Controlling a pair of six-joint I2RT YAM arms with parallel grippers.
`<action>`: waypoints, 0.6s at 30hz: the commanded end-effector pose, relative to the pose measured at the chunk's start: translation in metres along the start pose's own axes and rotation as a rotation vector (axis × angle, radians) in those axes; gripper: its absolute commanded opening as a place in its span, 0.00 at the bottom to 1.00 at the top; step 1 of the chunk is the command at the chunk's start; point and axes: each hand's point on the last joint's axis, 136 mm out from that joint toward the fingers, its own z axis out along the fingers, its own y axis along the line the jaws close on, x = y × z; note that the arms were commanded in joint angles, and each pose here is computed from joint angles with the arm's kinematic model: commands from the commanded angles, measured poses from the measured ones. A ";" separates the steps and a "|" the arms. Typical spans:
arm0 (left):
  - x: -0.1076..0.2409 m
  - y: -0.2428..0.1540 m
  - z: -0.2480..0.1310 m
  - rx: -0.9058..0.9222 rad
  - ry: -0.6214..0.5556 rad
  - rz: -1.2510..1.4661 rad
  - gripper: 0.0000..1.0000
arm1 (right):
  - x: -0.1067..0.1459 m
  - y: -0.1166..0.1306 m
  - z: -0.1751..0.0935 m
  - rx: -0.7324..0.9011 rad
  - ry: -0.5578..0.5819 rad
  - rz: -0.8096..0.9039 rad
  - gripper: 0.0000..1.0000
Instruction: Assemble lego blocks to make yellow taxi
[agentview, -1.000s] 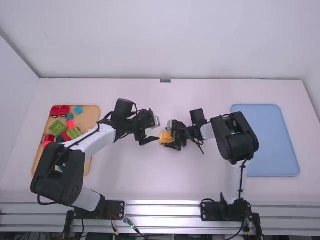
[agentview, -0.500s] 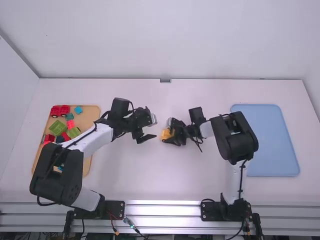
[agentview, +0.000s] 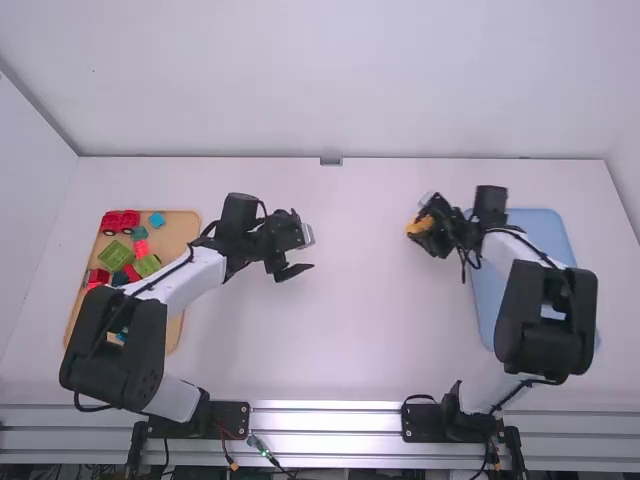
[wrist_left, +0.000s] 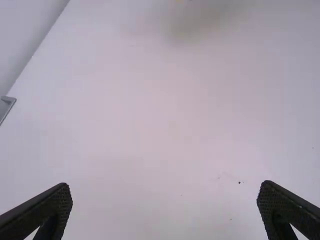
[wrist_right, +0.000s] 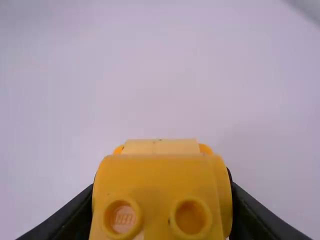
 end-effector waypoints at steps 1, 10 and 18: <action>-0.004 0.009 -0.007 -0.044 0.004 0.021 0.99 | 0.034 -0.034 -0.027 0.132 0.030 0.166 0.49; -0.010 0.014 -0.007 -0.066 -0.016 0.042 0.99 | 0.125 -0.087 -0.088 0.397 0.008 0.518 0.56; -0.011 0.016 -0.007 -0.071 -0.021 0.040 0.99 | 0.185 -0.092 -0.083 0.495 0.132 0.652 0.58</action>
